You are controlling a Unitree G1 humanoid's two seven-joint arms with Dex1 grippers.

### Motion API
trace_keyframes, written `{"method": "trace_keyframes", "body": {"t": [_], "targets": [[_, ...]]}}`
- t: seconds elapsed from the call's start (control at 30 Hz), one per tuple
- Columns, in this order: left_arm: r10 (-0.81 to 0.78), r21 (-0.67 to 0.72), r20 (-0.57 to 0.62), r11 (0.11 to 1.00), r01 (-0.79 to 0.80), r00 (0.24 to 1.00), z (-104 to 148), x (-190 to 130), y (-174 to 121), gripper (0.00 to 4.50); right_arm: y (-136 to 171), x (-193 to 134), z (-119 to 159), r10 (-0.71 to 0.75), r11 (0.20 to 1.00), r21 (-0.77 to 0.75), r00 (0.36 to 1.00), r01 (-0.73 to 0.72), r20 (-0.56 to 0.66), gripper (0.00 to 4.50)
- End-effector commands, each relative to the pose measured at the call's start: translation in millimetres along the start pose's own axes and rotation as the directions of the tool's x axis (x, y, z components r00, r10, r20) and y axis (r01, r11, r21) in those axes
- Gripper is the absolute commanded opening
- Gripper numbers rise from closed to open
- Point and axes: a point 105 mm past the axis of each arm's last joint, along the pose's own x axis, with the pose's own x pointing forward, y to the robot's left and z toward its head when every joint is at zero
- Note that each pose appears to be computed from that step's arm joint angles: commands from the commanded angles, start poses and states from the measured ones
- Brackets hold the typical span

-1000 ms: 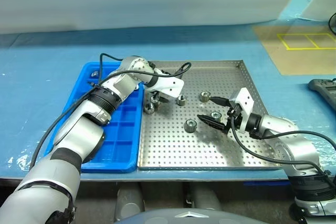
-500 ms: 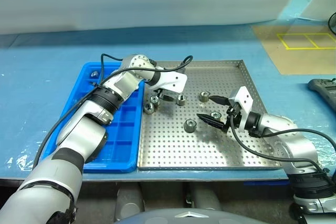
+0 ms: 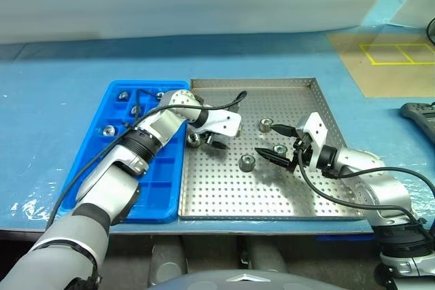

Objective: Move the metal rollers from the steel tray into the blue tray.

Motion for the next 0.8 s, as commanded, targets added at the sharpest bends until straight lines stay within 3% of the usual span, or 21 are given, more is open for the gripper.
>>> {"method": "trace_keyframes", "body": {"t": [0.03,0.37,0.67,0.8], "targets": [[0.072,0.003,-0.032,0.997,-0.072,0.997,-3.0,-2.6,15.6,3.65,-0.6,-1.6,7.9,-0.001,1.000,-0.023,1.000,0.002,0.026,4.50],[0.096,-0.110,-0.067,0.989,-0.103,0.993,-22.3,6.7,17.4,3.65,-1.7,-2.4,7.8,-0.006,1.000,-0.021,1.000,0.006,0.027,4.50],[0.092,-0.258,0.002,0.962,-0.089,0.996,-20.1,13.1,18.9,3.65,-1.2,-1.8,7.1,-0.007,1.000,-0.019,1.000,0.007,0.027,4.50],[0.089,-0.302,0.011,0.950,-0.081,0.996,-23.0,14.1,17.5,2.70,-0.8,-2.0,6.6,-0.009,1.000,-0.018,1.000,0.009,0.026,4.50]]}}
